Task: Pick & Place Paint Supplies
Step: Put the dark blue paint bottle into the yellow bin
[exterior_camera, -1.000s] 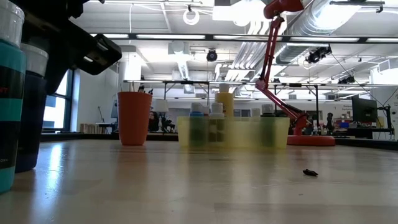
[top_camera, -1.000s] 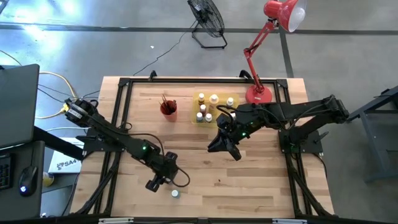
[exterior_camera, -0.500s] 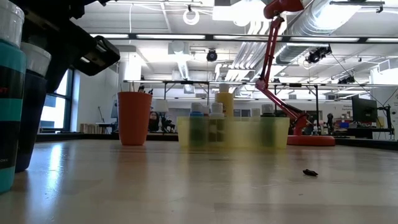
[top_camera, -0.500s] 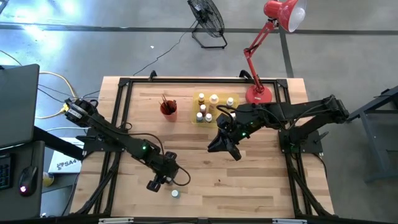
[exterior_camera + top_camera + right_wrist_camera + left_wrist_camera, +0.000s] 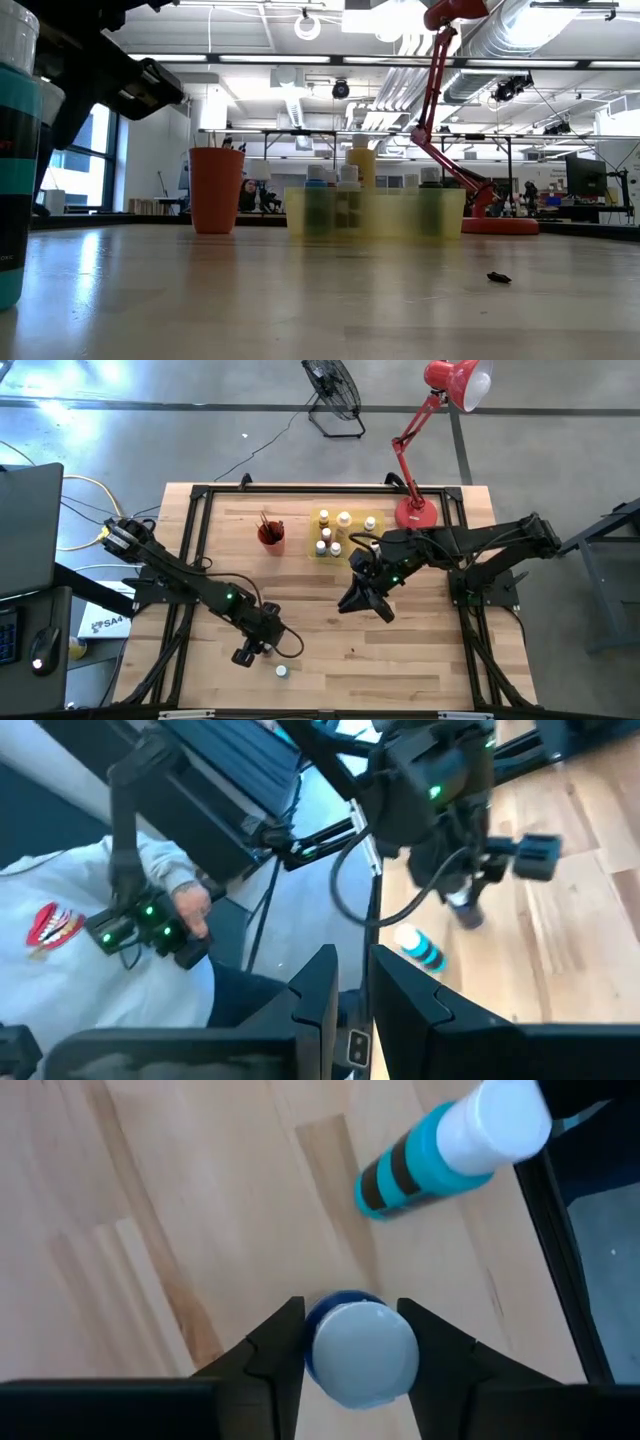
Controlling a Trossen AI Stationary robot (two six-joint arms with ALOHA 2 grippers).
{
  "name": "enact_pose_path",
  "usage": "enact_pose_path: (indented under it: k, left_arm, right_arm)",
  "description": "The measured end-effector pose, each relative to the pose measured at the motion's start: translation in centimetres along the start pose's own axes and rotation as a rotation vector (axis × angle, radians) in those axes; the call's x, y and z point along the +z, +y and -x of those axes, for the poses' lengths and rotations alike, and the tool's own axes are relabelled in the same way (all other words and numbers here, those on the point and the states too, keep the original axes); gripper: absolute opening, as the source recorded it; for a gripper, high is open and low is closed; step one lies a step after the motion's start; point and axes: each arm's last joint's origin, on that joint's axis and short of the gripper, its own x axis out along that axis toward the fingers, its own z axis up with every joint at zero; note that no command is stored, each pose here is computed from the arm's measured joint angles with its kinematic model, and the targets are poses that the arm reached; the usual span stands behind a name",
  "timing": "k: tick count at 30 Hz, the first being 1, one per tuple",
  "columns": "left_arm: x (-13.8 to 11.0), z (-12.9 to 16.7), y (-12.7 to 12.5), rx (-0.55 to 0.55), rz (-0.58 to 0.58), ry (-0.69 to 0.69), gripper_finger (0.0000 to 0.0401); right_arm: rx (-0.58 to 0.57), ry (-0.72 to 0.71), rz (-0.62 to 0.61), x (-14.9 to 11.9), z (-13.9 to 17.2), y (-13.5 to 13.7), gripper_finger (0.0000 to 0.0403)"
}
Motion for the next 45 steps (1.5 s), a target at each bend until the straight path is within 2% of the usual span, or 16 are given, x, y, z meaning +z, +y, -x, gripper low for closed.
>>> enact_pose_path:
  k: [7,17,24,28,33,36,39,42,45]
  left_arm:
    - [-0.3,1.8,0.3,0.057,0.011,-0.018,0.0120]
    - [0.0,6.2,3.4,0.124,0.111,-0.156,0.0118]
    - [0.3,9.8,5.9,0.209,0.168,-0.273,0.0118]
    - [1.8,12.5,7.0,0.279,0.138,-0.353,0.0119]
    - [3.8,16.1,8.6,0.368,0.110,-0.429,0.0119]
    - [4.7,18.2,9.7,0.427,0.116,-0.462,0.0119]
    - [5.2,19.3,10.9,0.452,0.102,-0.461,0.0119]
    - [5.6,19.2,11.8,0.439,0.088,-0.466,0.0119]
    - [6.3,18.5,12.7,0.414,0.080,-0.488,0.0119]
  right_arm:
    - [0.032,0.023,0.012,-0.5,-0.1,0.7,0.0052]
    - [0.066,0.055,0.020,-1.0,-0.3,1.4,0.0052]
    - [0.129,0.153,-0.002,-2.3,-0.6,2.5,0.0052]
    - [0.081,0.236,-0.072,-3.5,-0.7,2.7,0.0052]
    - [-0.071,0.259,-0.100,-5.0,-0.7,2.9,0.0039]
    - [-0.148,0.199,-0.062,-5.6,0.0,3.8,0.0014]
    - [-0.225,0.101,-0.011,-6.1,1.7,5.2,0.0007]
    - [-0.295,-0.035,0.061,-6.3,4.5,6.6,0.0004]
    - [-0.312,-0.138,0.116,-6.2,7.2,7.5,0.0003]
